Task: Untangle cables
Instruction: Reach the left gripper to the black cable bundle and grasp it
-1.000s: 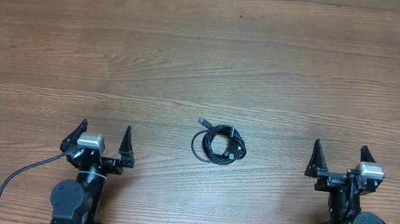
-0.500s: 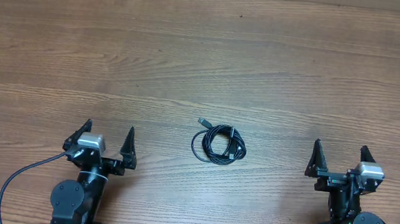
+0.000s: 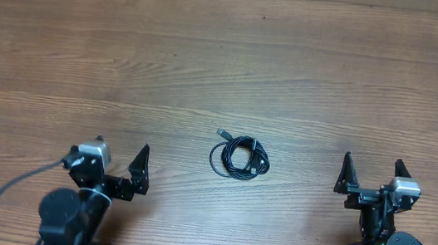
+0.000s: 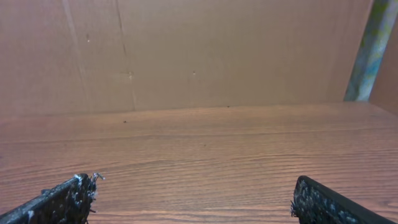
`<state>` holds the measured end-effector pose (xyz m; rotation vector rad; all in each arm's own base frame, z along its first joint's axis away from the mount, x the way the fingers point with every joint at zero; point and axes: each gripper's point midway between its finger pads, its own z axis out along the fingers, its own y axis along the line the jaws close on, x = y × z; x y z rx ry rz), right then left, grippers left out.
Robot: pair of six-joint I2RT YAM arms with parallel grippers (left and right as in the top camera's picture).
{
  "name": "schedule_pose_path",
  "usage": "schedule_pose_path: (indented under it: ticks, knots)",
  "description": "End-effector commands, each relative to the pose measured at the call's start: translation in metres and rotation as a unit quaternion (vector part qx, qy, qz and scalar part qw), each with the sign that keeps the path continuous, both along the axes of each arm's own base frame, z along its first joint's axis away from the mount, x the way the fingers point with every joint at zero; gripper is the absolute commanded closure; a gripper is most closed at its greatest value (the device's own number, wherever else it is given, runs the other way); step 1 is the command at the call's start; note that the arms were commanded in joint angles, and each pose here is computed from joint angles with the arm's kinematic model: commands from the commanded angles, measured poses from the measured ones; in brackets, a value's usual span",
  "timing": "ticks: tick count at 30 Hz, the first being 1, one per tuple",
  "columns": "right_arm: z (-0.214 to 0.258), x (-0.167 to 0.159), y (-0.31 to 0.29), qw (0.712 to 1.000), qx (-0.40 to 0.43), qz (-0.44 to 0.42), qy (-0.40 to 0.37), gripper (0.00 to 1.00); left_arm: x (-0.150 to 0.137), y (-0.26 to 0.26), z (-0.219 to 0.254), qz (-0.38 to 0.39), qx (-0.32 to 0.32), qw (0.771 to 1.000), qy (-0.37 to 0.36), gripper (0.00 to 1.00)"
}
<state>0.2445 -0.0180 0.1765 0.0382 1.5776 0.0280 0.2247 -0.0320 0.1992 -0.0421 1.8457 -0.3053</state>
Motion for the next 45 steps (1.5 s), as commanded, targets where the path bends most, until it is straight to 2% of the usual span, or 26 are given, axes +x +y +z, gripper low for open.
schedule_pose_path:
  ticks: [1,8,13,19,26,29,32,35,36,39,42,45]
  knots:
    - [-0.003,0.0,-0.003,1.0,0.002,-0.007,0.0,0.0,0.007,-0.003,0.024,-0.014,0.013,1.0,0.025,0.0]
    - [-0.003,0.0,-0.003,1.0,0.002,-0.007,0.0,0.0,0.033,-0.023,0.042,-0.08,0.011,0.986,0.146,0.0]
    - [-0.003,0.0,-0.003,1.0,0.002,-0.007,0.0,0.0,0.051,-0.043,0.044,-0.12,0.019,0.965,0.234,0.0]
    - [-0.003,0.0,-0.003,1.0,0.002,-0.007,0.0,0.0,0.069,-0.089,0.028,-0.192,0.03,0.941,0.275,0.01]
    - [-0.003,0.0,-0.003,1.0,0.002,-0.007,0.0,0.0,0.079,-0.135,-0.01,-0.246,-0.039,0.904,0.348,0.0]
    - [-0.003,0.0,-0.003,1.0,0.002,-0.007,0.0,0.0,0.082,-0.139,-0.03,-0.23,-0.022,0.898,0.374,0.1]
    - [-0.003,0.0,-0.003,1.0,0.002,-0.007,0.0,0.0,0.087,-0.14,-0.059,-0.185,0.065,0.901,0.387,0.14]
    - [-0.003,0.0,-0.003,1.0,0.002,-0.007,0.0,0.0,0.09,-0.156,-0.076,-0.182,0.116,0.899,0.381,0.21]
    - [-0.003,0.0,-0.003,1.0,0.002,-0.007,0.0,0.0,0.09,-0.164,-0.082,-0.186,0.127,0.898,0.378,0.25]
    - [-0.003,0.0,-0.003,1.0,0.002,-0.007,0.0,0.0,0.092,-0.182,-0.101,-0.196,0.151,0.892,0.377,0.28]
    - [-0.003,0.0,-0.003,1.0,0.002,-0.007,0.0,0.0,0.099,-0.194,-0.129,-0.19,0.183,0.888,0.377,0.37]
    - [-0.003,0.0,-0.003,1.0,0.002,-0.007,0.0,0.0,0.104,-0.2,-0.149,-0.187,0.186,0.885,0.385,0.45]
